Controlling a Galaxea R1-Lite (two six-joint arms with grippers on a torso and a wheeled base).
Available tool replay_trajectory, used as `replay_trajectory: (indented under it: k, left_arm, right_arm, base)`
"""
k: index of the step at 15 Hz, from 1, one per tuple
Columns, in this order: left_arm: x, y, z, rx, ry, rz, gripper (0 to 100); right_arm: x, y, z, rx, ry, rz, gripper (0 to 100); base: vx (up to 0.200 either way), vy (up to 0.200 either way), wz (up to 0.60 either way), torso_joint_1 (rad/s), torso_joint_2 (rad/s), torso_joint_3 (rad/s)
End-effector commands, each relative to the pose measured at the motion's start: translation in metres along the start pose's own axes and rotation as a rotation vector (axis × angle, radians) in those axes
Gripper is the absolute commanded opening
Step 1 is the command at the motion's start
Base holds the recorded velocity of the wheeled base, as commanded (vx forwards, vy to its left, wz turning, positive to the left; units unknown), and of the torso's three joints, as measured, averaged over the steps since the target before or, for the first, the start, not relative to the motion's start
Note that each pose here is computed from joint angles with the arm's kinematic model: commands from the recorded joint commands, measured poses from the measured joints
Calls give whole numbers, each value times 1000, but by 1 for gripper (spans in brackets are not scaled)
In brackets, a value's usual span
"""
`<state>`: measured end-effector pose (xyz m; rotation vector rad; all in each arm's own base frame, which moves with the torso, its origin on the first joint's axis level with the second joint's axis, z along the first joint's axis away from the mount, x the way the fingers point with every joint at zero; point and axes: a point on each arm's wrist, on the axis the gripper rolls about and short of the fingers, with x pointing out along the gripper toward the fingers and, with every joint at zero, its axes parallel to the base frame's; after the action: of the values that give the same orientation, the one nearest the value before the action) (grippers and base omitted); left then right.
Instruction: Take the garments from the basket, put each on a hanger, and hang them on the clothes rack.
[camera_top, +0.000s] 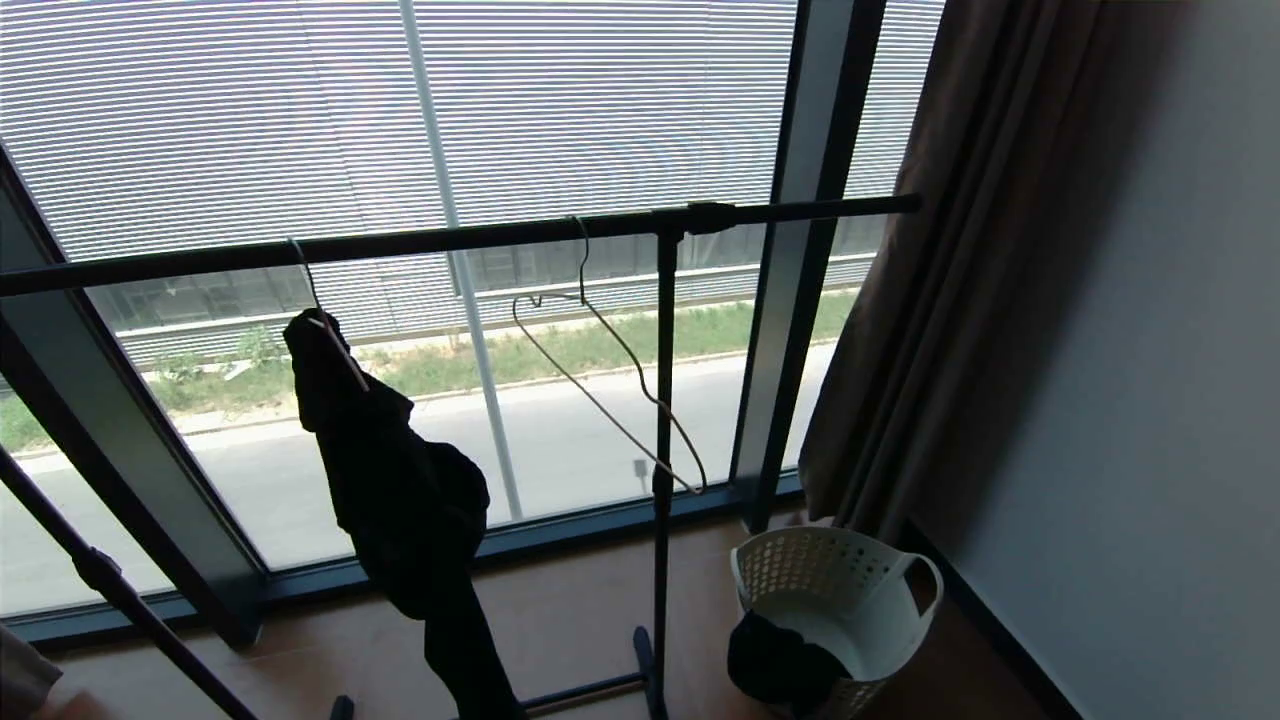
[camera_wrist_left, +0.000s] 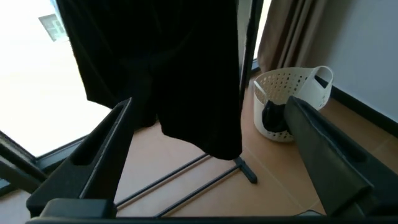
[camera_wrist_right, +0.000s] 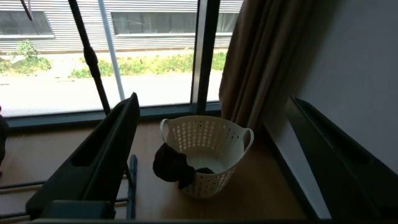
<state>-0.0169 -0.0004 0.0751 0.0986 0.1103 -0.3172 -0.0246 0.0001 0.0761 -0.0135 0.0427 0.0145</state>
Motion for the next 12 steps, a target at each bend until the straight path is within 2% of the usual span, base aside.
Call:
replay_trajectory:
  k: [1,4,12]
  left_arm:
    - [0,0,0,-1,5,-2,100]
    - [0,0,0,1,5,-2,100]
    - [0,0,0,1,5,1,100]
  right_arm:
    - [0,0,0,0,2,1,100]
    - [0,0,0,0,2,1,100]
    - [0,0,0,0,2,1,100]
  base:
    - [0,0,-600,2,2,2]
    - [0,0,0,0,0,0]
    - [0,-200,0,2,3,2]
